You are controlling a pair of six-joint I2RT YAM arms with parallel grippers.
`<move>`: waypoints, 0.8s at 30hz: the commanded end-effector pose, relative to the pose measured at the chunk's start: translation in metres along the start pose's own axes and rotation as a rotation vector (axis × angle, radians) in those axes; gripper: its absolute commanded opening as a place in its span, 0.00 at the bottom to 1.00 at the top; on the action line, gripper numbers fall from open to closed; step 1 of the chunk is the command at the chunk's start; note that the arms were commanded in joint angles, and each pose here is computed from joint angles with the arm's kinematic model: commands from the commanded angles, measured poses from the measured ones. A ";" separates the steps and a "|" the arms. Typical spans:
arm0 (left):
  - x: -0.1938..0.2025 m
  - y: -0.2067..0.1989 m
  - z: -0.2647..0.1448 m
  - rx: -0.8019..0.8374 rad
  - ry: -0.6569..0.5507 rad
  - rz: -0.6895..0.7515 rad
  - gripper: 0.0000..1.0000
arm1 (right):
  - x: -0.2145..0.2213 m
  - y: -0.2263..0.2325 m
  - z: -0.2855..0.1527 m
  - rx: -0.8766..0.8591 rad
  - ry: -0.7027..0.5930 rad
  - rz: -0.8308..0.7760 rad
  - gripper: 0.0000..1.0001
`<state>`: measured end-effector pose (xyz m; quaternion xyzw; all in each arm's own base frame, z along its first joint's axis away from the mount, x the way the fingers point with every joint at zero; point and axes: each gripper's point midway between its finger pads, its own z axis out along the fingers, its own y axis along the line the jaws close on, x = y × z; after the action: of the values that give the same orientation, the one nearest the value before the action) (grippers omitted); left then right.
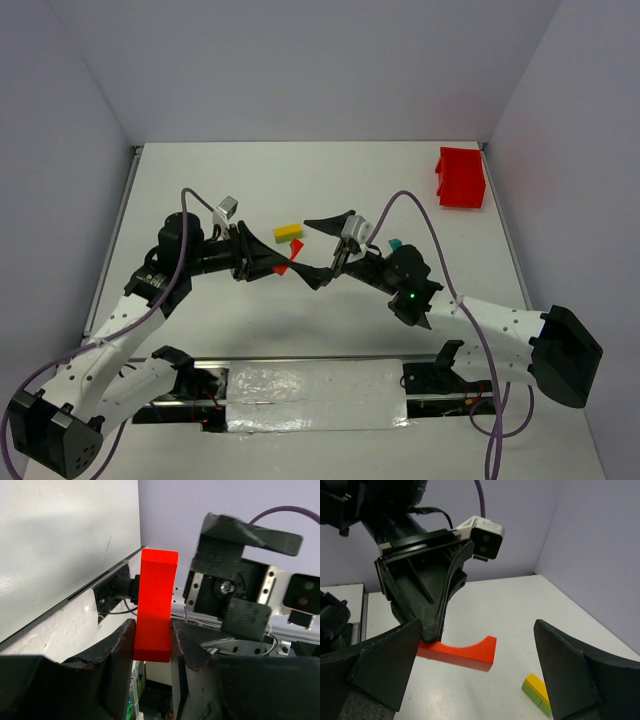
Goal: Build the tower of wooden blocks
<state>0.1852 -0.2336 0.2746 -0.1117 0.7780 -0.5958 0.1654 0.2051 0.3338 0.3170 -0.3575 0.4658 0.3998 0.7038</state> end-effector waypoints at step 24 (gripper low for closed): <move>-0.023 -0.026 0.006 0.074 -0.065 0.050 0.00 | 0.010 0.006 -0.013 0.028 -0.022 0.148 1.00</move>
<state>0.2023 -0.2359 0.2719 -0.1218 0.7756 -0.5930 0.1788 0.1995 0.3342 0.2821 -0.3421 0.5033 0.4302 0.6668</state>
